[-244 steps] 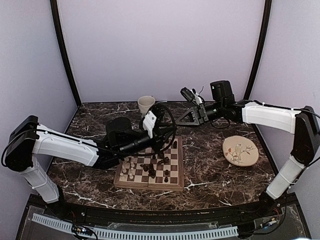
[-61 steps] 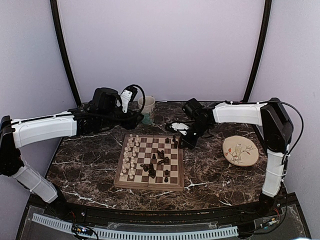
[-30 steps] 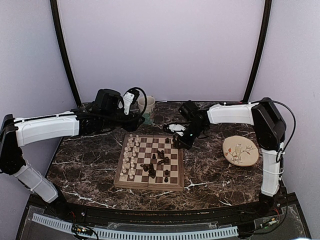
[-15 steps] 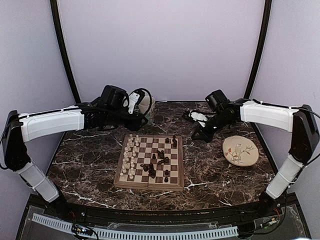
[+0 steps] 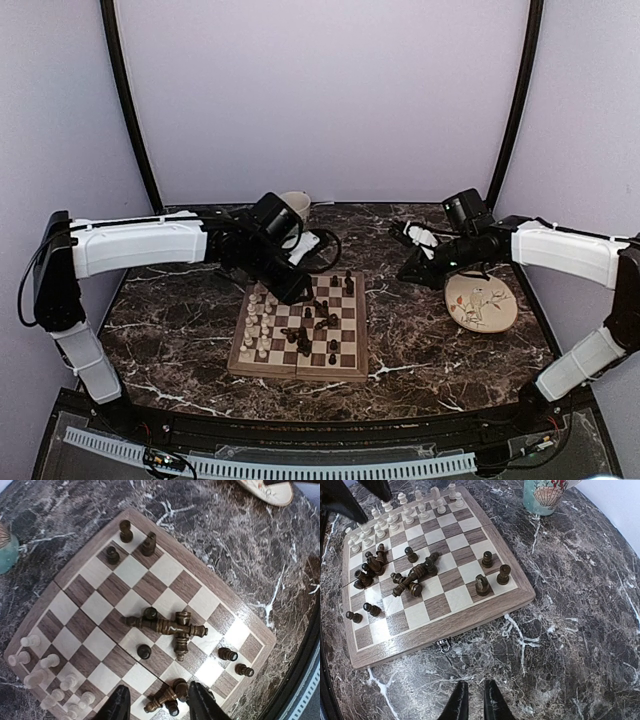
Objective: Set up the chess pieces on the board
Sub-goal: Pick up the king from the chessboard.
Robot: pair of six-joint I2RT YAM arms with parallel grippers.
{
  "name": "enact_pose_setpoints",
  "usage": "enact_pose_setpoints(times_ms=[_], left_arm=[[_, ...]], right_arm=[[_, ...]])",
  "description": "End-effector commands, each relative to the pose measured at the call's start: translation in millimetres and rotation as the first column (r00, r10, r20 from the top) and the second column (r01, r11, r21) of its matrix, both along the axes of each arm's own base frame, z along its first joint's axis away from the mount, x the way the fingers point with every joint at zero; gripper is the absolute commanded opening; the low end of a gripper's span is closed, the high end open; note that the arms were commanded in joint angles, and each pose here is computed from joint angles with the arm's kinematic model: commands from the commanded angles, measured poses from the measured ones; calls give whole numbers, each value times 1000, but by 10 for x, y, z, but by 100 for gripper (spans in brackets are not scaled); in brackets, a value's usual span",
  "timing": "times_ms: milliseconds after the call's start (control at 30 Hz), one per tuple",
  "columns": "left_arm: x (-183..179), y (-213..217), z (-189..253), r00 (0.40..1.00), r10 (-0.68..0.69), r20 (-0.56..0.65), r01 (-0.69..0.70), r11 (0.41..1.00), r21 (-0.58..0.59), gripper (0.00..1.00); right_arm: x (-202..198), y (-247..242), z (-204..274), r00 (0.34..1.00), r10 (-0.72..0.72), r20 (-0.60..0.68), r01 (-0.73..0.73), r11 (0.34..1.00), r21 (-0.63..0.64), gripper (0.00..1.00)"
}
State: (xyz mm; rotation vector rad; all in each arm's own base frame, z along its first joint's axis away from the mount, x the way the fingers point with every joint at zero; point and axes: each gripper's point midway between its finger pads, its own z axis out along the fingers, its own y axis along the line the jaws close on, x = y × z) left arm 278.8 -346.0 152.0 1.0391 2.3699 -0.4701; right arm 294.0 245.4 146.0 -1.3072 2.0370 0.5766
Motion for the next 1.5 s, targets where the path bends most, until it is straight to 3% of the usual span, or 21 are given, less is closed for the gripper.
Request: enact_pose_setpoints(times_ms=[0,333,500,700,833,1133,1467], left_arm=[[-91,56,-295,999,-25,-46,33,981,193,42],[139,-151,-395,995,-74,63,59,975,214,42],[277,-43,-228,997,2,81,-16,985,172,44],[537,598,102,950,297,99,-298,955,-5,54],[530,956,310,903,395,167,-389,919,-66,62],[396,1253,371,869,454,194,-444,891,-99,63],[402,1197,318,879,445,171,-432,895,-108,62]], right_arm=[[38,-8,82,998,4,60,-6,1000,29,13],[13,7,104,998,12,54,-14,999,44,17],[-66,289,179,998,37,-56,-29,990,135,24],[-208,854,43,994,84,-64,-84,996,15,31],[-194,1184,-39,993,108,-53,-111,993,-45,32],[-419,1495,-445,984,160,-79,-171,969,-178,34],[-522,1438,-718,985,166,-37,-170,941,-293,37]])
